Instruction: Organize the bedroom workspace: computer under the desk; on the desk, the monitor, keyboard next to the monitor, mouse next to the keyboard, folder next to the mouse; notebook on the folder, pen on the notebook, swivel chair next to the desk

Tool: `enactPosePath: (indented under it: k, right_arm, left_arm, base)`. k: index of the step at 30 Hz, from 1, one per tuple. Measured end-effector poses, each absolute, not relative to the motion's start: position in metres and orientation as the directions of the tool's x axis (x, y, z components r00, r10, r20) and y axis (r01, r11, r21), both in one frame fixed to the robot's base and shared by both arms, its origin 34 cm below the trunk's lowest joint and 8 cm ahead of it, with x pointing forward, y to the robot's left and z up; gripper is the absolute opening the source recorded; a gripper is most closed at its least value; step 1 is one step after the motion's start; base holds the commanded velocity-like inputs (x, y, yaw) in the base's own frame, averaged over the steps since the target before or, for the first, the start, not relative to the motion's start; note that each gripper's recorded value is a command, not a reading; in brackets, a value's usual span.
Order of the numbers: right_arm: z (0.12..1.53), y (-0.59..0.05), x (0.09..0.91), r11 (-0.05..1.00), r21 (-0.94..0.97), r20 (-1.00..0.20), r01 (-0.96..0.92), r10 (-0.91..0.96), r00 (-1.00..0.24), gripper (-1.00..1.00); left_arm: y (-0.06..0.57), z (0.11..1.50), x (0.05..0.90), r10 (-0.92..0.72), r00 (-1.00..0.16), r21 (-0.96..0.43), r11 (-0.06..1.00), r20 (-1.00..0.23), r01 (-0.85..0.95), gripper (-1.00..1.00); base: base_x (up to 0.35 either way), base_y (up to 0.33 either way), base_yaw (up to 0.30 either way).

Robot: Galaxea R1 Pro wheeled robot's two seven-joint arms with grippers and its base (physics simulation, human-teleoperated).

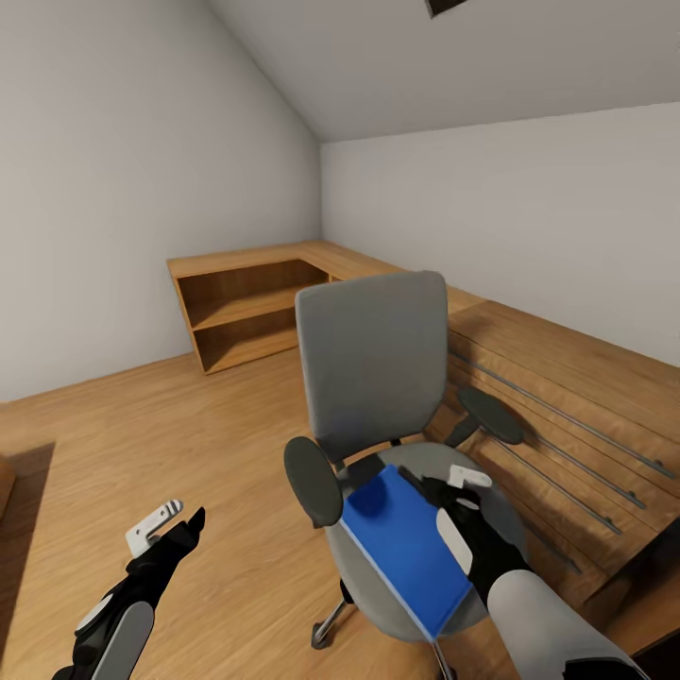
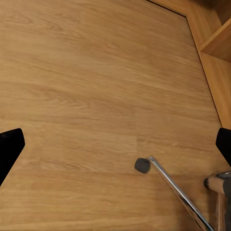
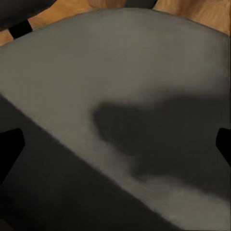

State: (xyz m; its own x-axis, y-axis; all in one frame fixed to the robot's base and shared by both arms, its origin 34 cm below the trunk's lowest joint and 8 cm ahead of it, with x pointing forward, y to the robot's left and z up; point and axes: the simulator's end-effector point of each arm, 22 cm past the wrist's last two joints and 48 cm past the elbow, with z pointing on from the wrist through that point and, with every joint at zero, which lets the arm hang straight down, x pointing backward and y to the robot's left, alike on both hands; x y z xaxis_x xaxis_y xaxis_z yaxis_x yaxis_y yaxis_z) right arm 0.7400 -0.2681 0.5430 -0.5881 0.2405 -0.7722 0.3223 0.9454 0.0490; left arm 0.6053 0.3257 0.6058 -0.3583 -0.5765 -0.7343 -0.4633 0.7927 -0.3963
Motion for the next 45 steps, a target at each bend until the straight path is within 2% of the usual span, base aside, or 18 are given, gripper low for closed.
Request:
enactPosePath:
  k: [5, 10, 37, 45]
  right_arm:
    - [0.575, -0.271, 0.76, 0.939, 0.083, -0.834, 0.333, 0.248, -0.493, 1.0]
    - [0.588, -0.273, 0.765, 0.938, 0.093, -0.851, 0.335, 0.249, -0.463, 1.0]
    - [0.598, -0.26, 0.769, 0.954, 0.076, -0.864, 0.289, 0.208, -0.459, 1.0]
    - [0.597, -0.258, 0.769, 0.959, 0.062, -0.865, 0.277, 0.19, -0.465, 1.0]
  left_arm:
    - [0.325, 0.605, 0.605, -0.577, -0.36, -0.397, 0.792, -0.733, -0.464, 1.0]
    - [0.325, 0.607, 0.605, -0.578, -0.357, -0.4, 0.792, -0.734, -0.462, 1.0]
    - [0.325, 0.61, 0.605, -0.578, -0.352, -0.402, 0.792, -0.736, -0.459, 1.0]
    - [0.324, 0.61, 0.605, -0.577, -0.354, -0.401, 0.793, -0.736, -0.459, 1.0]
  base:
    - [0.0, 0.0, 0.071]
    - [0.0, 0.0, 0.177]
    - [0.0, 0.0, 0.238]
    - [0.0, 0.0, 0.042]
